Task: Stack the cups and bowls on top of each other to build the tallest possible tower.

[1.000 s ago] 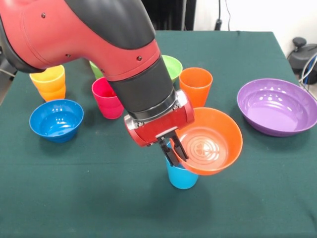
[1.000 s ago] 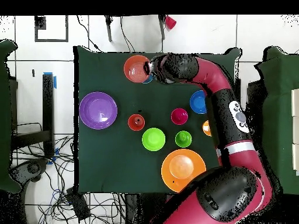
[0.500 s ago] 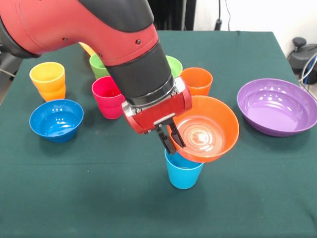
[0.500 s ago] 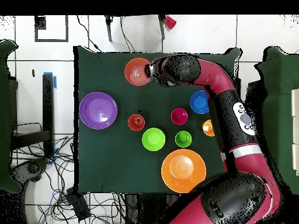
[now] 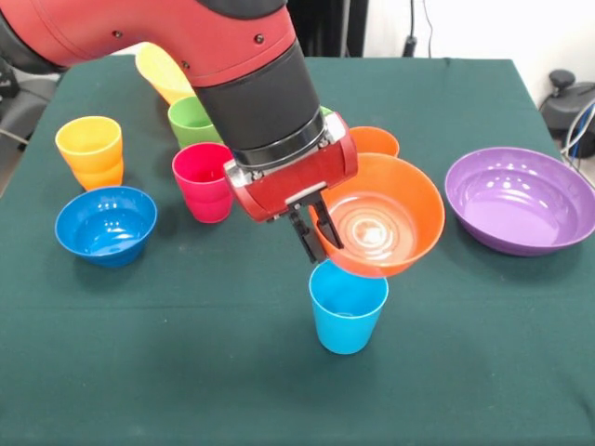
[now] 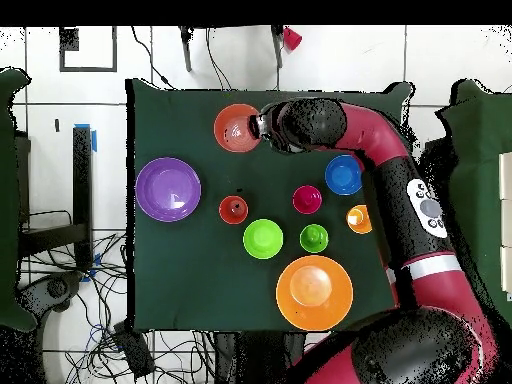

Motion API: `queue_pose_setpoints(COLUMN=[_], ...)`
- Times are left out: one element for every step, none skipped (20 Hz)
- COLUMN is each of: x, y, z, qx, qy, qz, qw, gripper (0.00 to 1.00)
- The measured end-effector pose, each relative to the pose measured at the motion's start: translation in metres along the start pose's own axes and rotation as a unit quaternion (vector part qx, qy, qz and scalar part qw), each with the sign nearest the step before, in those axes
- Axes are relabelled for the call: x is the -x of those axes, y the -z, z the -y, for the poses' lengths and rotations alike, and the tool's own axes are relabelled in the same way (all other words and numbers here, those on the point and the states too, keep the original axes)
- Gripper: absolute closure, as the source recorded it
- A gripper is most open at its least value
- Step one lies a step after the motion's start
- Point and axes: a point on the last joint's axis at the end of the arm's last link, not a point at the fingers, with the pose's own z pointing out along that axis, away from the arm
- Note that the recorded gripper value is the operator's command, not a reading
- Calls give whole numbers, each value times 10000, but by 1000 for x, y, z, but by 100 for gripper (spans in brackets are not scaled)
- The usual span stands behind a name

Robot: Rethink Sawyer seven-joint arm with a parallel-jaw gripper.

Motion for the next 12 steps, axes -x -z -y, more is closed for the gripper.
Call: queue_pose_setpoints(x=[-1,-4,-5,-7,-8,-10,-10,-13,-14,-14,-15,-16], y=[0,1,1,0,-1,-1,-2,-3,-3,-4,-4,-4], z=[-1,-2,-2,-3,-4,-5,-6,-7,-8,-9,-9,-9], qx=[2,10,14,21,28,35,38,46,49,50,51,48], qy=[5,20,23,29,36,46,50,64,70,76,80,80], qz=[-8,-37,-45,-63,-81,-101,-107,-134,-144,-154,-162,-167], qw=[10000,10000,10000,10000,10000,9999,9999,9999,9999,9998,9998,9998], gripper=[100,100,100,100,100,100,100,100,100,100,100,100])
